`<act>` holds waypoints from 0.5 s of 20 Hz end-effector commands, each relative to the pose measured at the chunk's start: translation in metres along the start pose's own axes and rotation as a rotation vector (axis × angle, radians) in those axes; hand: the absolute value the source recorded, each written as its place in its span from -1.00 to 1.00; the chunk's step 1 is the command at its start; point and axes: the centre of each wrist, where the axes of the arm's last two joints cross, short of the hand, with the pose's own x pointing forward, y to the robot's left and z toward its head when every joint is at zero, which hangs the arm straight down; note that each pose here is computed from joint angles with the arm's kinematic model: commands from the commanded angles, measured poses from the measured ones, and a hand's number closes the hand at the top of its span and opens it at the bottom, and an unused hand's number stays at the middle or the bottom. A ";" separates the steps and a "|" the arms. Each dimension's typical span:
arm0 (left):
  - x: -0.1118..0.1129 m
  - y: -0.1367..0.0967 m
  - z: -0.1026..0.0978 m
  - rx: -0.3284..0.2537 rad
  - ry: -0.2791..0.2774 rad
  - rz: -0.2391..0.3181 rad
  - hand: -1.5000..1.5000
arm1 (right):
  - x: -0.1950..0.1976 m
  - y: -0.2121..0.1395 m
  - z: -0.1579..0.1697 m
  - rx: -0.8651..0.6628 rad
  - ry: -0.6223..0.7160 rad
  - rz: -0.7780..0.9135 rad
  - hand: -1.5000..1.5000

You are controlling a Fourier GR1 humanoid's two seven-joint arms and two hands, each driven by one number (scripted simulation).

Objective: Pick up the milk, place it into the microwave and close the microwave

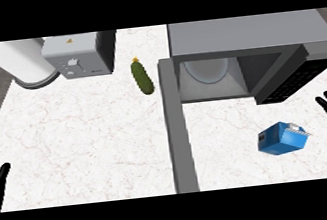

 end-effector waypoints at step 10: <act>-0.007 0.000 0.006 -0.009 0.001 0.000 -1.00 | -0.033 -0.022 -0.002 0.127 -0.035 -0.012 -1.00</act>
